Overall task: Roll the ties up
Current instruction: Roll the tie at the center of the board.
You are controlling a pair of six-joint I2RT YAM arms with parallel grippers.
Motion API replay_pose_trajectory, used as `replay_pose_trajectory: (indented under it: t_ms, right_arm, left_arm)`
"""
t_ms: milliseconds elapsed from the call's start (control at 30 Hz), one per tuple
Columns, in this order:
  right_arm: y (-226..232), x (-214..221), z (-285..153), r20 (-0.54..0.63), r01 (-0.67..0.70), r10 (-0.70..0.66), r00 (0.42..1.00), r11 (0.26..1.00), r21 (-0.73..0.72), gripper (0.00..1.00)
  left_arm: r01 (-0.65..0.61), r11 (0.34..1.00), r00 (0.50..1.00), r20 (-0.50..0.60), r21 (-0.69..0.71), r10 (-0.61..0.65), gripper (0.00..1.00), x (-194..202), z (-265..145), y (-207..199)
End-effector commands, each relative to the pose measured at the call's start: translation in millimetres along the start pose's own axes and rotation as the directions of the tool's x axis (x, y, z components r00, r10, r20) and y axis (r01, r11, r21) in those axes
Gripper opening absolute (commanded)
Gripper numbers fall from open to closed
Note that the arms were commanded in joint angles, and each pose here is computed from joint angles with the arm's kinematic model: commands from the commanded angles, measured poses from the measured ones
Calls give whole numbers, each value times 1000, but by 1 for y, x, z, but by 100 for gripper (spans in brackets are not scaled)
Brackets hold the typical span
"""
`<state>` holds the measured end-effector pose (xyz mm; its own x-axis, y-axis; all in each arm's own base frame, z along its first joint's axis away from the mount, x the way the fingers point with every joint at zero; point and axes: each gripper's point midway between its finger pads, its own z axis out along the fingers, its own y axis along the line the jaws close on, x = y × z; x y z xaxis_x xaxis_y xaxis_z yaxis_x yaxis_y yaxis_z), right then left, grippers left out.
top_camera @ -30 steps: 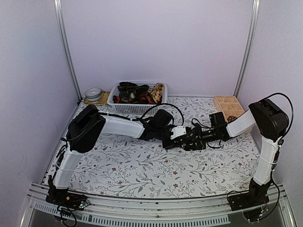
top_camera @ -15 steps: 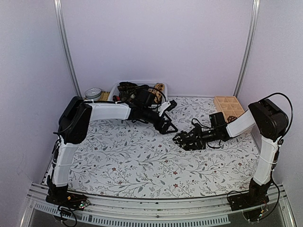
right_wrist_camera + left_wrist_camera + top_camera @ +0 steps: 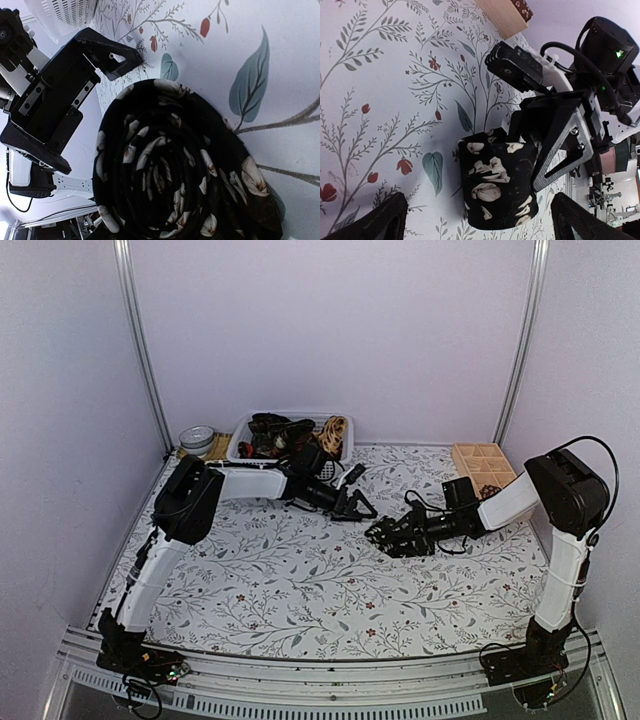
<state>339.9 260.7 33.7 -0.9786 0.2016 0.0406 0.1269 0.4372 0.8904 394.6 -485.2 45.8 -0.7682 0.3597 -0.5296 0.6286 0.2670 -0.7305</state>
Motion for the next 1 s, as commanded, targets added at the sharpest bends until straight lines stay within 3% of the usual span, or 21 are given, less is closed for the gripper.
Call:
replay_pose_trajectory:
  t_ms: [0,467,967]
  right_arm:
    - [-46,-5,3,40,-77,73,997,988,131,45]
    - [-44,-7,7,-3,-22,23,1000,992,121,43]
    - [-40,-17,15,-36,38,-35,999,993,113,43]
  left_arm:
    - [110,993,991,-79,40,-107,100,24,12,0]
    - [157,979,975,-180,132,-132,98,55,53,-5]
    - [257,957,932,-295,137,-209,86,102,65,-2]
